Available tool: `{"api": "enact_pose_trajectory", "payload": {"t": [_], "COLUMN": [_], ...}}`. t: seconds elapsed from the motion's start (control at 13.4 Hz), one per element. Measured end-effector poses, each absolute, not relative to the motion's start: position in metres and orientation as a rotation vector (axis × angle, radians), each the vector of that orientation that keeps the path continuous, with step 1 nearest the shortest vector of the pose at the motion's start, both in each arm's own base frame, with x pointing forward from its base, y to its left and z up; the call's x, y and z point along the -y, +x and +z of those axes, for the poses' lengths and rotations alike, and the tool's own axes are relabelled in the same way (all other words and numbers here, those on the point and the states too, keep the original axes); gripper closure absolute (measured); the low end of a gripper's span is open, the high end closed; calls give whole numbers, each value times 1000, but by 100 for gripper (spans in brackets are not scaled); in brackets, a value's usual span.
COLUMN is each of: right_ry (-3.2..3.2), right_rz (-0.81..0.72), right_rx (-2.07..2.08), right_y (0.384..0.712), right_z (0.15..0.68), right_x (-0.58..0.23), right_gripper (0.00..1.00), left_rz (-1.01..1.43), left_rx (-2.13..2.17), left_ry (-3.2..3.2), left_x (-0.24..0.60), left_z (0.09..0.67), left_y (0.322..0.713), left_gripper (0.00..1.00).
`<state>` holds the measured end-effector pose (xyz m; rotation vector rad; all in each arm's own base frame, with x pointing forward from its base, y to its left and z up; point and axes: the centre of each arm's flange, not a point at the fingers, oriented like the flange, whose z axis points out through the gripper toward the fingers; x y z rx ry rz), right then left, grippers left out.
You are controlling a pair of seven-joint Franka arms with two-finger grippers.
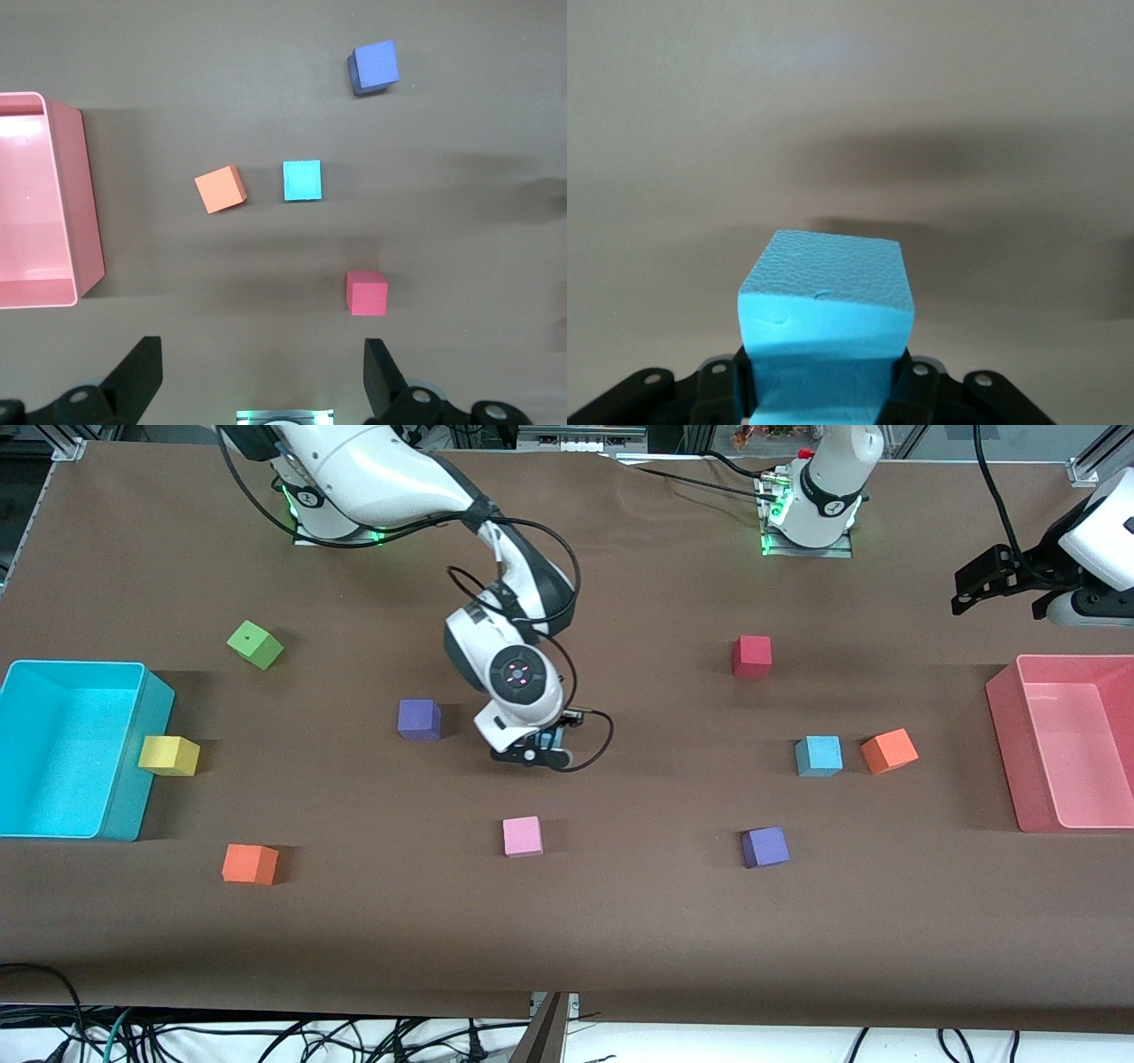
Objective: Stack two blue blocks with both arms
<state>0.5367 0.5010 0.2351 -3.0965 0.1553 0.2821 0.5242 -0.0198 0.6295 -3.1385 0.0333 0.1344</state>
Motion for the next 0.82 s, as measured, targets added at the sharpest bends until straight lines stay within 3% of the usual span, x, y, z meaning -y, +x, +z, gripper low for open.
{"api": "enact_pose_trajectory", "payload": {"t": [0.3, 0.82], "right_ry": [-3093, -3077], "right_rz": [259, 272], "right_rx": [-90, 20], "right_y": [506, 495], "right_z": [198, 198], "right_x": [-536, -549], "right_gripper": [46, 46], "left_rz": [141, 129], "left_rx": [-33, -31], "left_ry": [-3138, -3139], "left_x": [20, 19], "left_z": [626, 622], "left_y": [525, 528], "left_gripper": [0, 0]}}
